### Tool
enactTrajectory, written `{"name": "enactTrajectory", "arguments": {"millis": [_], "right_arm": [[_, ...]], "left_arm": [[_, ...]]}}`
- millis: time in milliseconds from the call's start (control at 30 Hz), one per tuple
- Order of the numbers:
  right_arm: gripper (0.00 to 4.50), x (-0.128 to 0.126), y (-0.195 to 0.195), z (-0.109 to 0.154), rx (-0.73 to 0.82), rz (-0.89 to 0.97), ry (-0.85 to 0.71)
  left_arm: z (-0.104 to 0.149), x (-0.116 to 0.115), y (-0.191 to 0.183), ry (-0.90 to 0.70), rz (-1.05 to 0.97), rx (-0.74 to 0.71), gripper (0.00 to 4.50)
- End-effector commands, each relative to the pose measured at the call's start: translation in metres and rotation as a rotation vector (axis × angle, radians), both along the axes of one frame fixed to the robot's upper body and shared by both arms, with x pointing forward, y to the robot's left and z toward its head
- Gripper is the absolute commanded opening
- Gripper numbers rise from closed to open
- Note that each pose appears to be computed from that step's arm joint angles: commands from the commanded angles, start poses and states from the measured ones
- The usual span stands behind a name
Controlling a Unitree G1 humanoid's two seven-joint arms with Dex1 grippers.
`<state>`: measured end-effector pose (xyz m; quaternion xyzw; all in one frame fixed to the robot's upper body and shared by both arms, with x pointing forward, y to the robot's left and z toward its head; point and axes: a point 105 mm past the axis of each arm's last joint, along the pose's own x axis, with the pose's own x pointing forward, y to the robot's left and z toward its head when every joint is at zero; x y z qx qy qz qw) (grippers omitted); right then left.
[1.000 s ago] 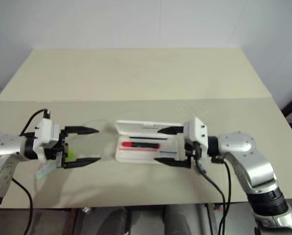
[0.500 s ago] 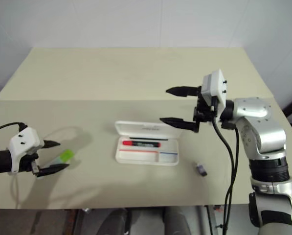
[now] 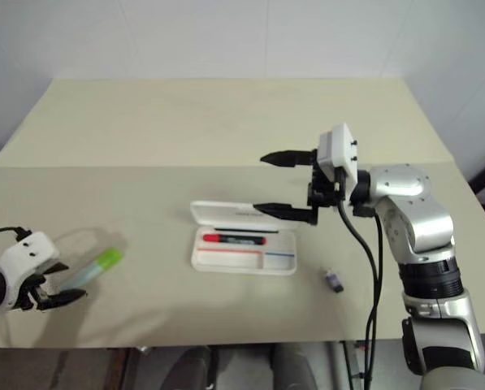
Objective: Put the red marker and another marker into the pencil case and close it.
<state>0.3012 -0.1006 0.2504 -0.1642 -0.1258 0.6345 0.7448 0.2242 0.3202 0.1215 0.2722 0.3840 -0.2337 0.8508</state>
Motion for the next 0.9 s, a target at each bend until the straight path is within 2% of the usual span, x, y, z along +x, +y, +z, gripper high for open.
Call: {"name": "enactTrajectory", "arguments": {"millis": [33, 167, 200, 367, 500, 700, 900], "right_arm": [[4.50, -0.008, -0.006, 0.012, 0.006, -0.013, -0.069], [4.50, -0.008, -0.008, 0.012, 0.004, -0.027, -0.075], [4.50, -0.008, -0.008, 0.012, 0.005, -0.029, -0.076], [4.50, -0.007, -0.007, 0.012, 0.007, -0.037, -0.081], [4.50, -0.005, -0.008, 0.010, 0.004, -0.045, -0.080], [4.50, 0.007, -0.021, -0.001, -0.017, -0.105, -0.067], [4.50, 0.015, -0.030, -0.010, -0.033, -0.150, -0.064]], "left_arm": [[0.006, 0.004, 0.005, -0.018, -0.003, 0.036, 2.61], [0.005, 0.007, 0.007, -0.019, -0.002, 0.035, 1.20], [0.004, 0.008, 0.007, -0.020, -0.002, 0.035, 1.06], [0.004, 0.013, 0.003, -0.033, -0.027, 0.013, 1.06], [0.016, 0.022, -0.015, -0.096, -0.130, -0.048, 1.06], [0.038, 0.015, -0.054, -0.129, -0.421, -0.119, 1.06], [0.051, 0.017, -0.086, -0.172, -0.604, -0.155, 1.06]]}}
